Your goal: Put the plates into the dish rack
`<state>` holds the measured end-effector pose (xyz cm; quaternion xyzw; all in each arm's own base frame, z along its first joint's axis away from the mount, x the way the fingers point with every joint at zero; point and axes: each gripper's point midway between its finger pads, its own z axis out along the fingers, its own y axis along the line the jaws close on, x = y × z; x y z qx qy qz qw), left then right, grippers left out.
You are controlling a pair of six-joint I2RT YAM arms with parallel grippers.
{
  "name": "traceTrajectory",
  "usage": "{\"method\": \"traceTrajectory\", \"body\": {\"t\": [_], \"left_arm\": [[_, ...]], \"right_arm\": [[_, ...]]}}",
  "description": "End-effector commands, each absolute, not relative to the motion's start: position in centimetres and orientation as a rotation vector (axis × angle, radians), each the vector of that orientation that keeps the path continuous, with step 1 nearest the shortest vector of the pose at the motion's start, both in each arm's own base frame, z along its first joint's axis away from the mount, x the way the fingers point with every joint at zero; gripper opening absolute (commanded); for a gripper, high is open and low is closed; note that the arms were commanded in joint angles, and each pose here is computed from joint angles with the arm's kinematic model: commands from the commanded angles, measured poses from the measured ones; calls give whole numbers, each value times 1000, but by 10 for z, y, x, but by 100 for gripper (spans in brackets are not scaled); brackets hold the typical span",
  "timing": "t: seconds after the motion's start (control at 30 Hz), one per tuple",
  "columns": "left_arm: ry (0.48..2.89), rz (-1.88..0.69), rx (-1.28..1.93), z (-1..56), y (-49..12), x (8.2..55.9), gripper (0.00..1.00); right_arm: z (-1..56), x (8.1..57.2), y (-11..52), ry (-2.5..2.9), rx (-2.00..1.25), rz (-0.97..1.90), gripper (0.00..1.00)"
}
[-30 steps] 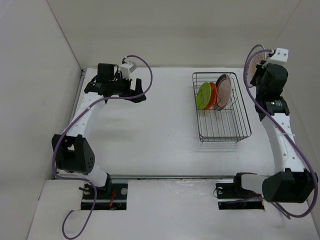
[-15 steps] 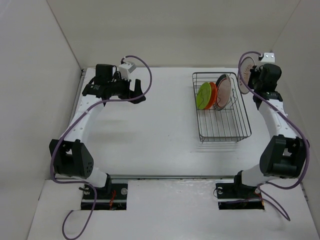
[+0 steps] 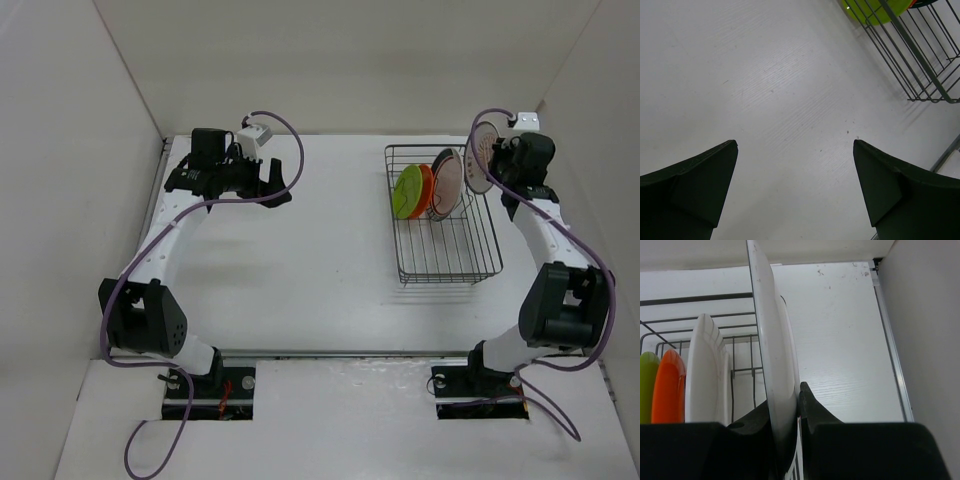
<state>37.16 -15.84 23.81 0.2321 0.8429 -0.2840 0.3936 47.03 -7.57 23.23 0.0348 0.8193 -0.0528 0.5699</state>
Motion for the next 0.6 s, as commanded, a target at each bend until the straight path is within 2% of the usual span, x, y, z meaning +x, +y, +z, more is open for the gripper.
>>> {"method": "traceTrajectory", "body": {"t": [0.0,0.2,0.47,0.57], "left_arm": [[2098,-730,614,248,-161,370,100],[2098,-730,614,248,-161,370,100],[2100,-737,626,245,-162,372,100],[2109,-740,625,244,-162,373,100]], "right_arm": [[255,485,-76,1823,75,-109,0],[236,491,-73,1864,63,-85,0],[227,491,-69,1882,49,-61,15],[227,491,-69,1882,49,-61,18]]}}
